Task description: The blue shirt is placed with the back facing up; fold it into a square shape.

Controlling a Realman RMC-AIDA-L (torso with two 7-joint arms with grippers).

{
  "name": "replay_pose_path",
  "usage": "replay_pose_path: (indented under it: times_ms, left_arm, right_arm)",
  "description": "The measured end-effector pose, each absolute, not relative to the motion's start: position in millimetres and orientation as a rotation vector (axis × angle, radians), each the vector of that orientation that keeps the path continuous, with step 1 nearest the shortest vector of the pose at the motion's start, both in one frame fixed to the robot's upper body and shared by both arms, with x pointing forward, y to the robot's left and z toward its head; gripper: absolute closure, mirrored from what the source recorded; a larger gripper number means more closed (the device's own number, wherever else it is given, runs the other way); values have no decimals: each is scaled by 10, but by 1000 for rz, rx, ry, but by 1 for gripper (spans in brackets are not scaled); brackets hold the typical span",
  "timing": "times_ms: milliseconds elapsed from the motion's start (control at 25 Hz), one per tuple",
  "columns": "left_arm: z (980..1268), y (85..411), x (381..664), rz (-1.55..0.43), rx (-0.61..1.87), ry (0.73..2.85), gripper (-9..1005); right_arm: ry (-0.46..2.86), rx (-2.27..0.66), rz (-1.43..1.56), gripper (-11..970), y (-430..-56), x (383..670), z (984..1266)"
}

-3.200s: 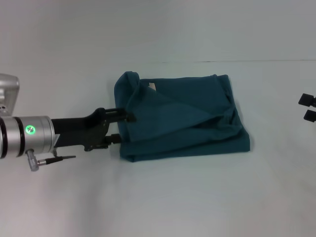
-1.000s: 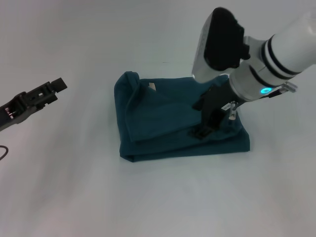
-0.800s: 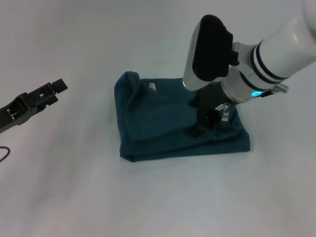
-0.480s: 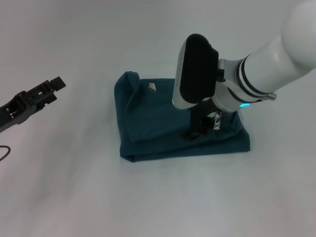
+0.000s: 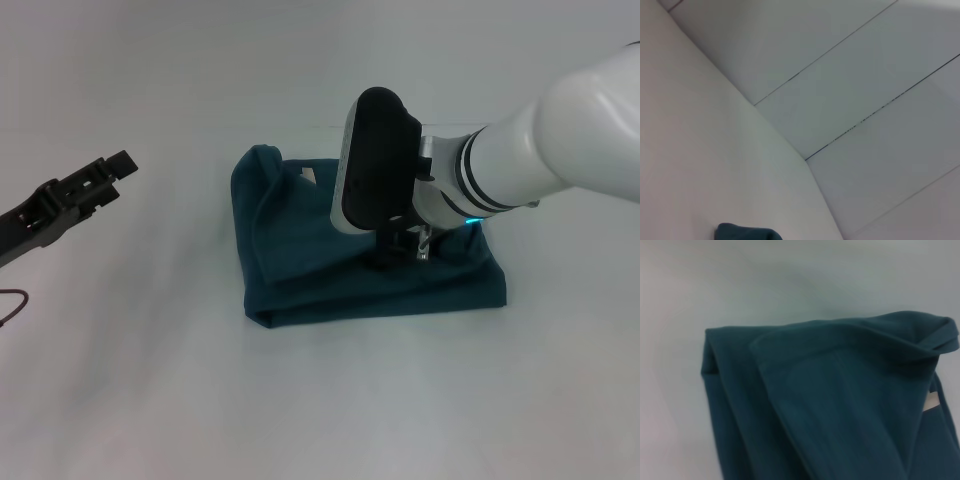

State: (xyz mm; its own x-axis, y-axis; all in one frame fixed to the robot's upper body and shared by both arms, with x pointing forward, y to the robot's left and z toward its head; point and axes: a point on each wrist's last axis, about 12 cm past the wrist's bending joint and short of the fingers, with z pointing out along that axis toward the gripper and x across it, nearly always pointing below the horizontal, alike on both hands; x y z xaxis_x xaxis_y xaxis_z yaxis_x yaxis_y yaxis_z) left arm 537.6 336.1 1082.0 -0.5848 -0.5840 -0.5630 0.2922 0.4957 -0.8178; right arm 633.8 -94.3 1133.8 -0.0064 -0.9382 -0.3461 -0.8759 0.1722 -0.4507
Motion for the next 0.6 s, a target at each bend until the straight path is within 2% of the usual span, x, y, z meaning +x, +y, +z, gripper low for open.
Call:
replay_pose_path:
  times_ms: [600]
  left_arm:
    - [10804, 3364, 5411, -1196, -260, 1843, 199]
  right_arm:
    - [1887, -1678, -119, 167, -926, 6336, 11430]
